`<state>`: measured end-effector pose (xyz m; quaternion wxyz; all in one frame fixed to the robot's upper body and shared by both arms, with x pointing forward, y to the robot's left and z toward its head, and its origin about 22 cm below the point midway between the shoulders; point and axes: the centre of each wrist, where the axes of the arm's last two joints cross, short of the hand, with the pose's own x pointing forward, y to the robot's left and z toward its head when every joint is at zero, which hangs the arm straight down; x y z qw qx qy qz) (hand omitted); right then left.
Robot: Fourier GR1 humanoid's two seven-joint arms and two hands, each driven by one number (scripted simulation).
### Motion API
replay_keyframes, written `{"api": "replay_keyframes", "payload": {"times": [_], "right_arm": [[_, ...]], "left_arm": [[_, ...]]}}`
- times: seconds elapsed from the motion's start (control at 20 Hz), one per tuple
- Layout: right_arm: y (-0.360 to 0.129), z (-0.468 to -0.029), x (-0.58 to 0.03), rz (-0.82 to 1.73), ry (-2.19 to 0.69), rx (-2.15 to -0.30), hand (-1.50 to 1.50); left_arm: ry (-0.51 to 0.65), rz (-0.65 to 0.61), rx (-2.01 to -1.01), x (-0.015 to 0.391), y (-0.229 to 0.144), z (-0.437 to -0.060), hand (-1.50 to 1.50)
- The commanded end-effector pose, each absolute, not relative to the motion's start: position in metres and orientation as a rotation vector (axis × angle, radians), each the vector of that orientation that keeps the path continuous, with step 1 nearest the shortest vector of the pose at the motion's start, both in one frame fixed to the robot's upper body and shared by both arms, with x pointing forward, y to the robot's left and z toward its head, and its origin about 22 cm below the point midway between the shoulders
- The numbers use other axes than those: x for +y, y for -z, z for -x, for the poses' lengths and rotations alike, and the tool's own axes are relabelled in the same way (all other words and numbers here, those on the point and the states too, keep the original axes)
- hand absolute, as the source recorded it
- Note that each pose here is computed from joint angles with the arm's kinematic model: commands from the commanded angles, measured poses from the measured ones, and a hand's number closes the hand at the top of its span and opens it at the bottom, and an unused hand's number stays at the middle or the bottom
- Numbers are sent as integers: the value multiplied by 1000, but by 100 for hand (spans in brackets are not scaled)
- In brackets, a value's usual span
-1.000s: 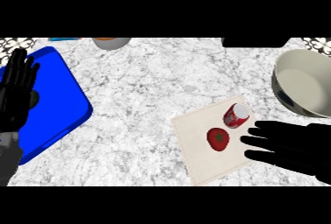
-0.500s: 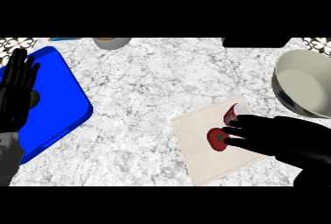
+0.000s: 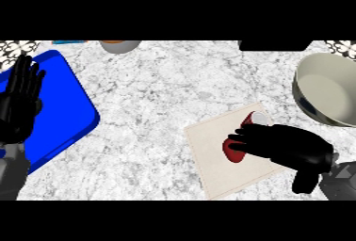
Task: Pick the tomato from the placemat and place it in the bowl
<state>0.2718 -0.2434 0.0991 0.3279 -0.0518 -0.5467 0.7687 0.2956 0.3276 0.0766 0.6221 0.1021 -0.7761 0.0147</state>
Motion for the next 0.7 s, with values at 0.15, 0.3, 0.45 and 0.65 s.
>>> {"api": "replay_keyframes", "payload": {"times": [0.15, 0.3, 0.45, 0.65], "right_arm": [[-88, -280, -213, 107, -2003, -1471, -150], [-68, -273, -228, 58, -2007, -1457, -150], [-64, -285, -235, 39, -2010, -1497, -150], [-67, -297, -217, 61, -2058, -1464, -150]], "left_arm": [[-25, -255, -1780, 339, -74, -300, 0], [-20, -245, -1785, 325, -80, -296, 0], [-11, -228, -1792, 319, -73, -296, 0], [-18, -254, -1784, 331, -99, -291, 0]]}}
